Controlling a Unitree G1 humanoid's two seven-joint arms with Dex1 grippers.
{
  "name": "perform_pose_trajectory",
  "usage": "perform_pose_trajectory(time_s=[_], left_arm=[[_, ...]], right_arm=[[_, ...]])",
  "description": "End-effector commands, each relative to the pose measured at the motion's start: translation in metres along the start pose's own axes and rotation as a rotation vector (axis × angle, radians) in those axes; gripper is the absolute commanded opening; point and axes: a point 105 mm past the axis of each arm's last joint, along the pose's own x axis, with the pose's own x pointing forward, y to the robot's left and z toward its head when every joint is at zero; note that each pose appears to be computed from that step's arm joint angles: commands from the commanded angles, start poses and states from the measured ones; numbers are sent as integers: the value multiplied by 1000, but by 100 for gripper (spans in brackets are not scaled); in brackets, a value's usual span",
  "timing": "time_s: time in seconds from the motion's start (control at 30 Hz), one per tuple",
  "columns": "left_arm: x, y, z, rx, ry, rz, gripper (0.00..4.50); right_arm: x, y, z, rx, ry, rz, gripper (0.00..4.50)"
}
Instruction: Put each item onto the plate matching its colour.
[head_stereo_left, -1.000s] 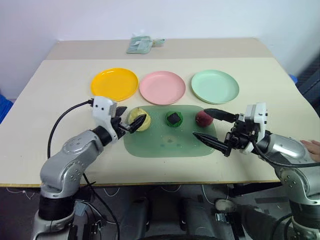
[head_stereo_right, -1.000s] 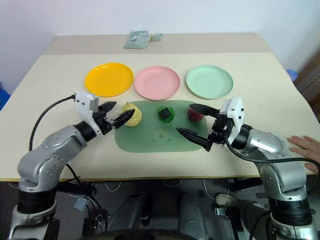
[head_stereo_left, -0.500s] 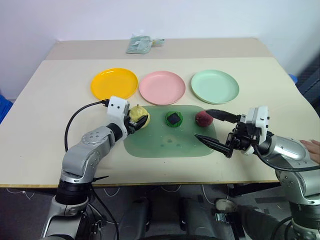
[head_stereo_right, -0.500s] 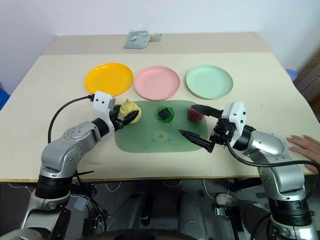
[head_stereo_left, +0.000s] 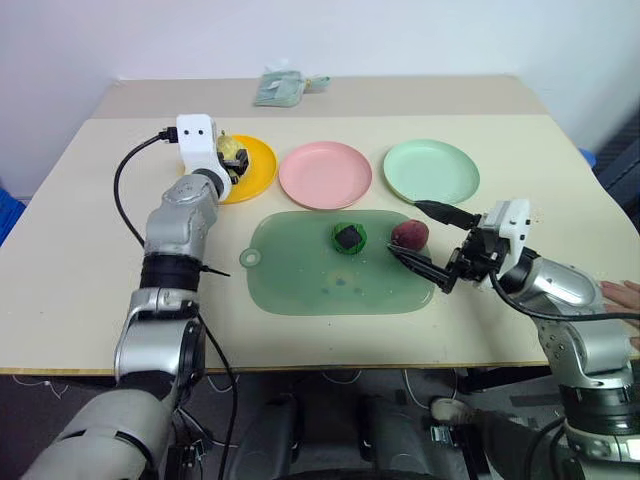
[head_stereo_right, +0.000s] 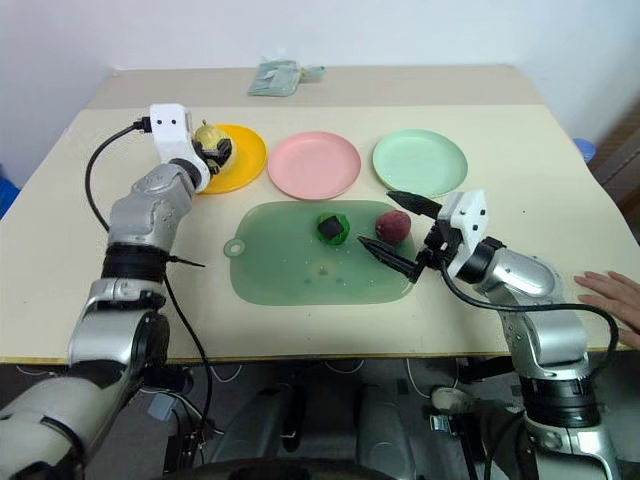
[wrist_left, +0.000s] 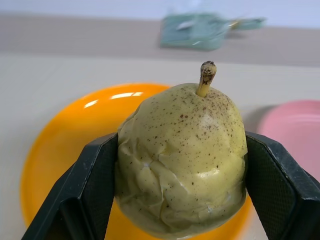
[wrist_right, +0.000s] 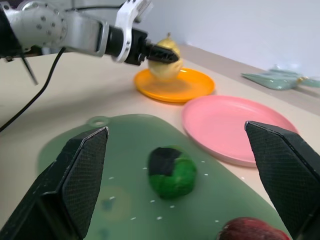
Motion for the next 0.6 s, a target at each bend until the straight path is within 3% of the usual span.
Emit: perform_pose_trajectory(time_s=[0.03,0.1,0.2,0.4,0.53,0.6], left_arm=[[8,9,12,5,-58,53,306],[11,10,8,4,-51,56,306],[12,10,3,11,-45,44,445],[4,9,19,-9,-173,-58,445],[-31,6,21,69,-289,-218,445],[-63,4,19,92,-310,-356,445]], right_arm=[[8,-5,6,-45,-23,-10,450],[14,-7,7,-53,-26,-13,450],[20,-8,8,-71,-25,-12,450],[32,-9,15,-116,-22,-10,450],[41,-3,18,-116,-4,37,450],[48,-2,13,-134,41,40,450]])
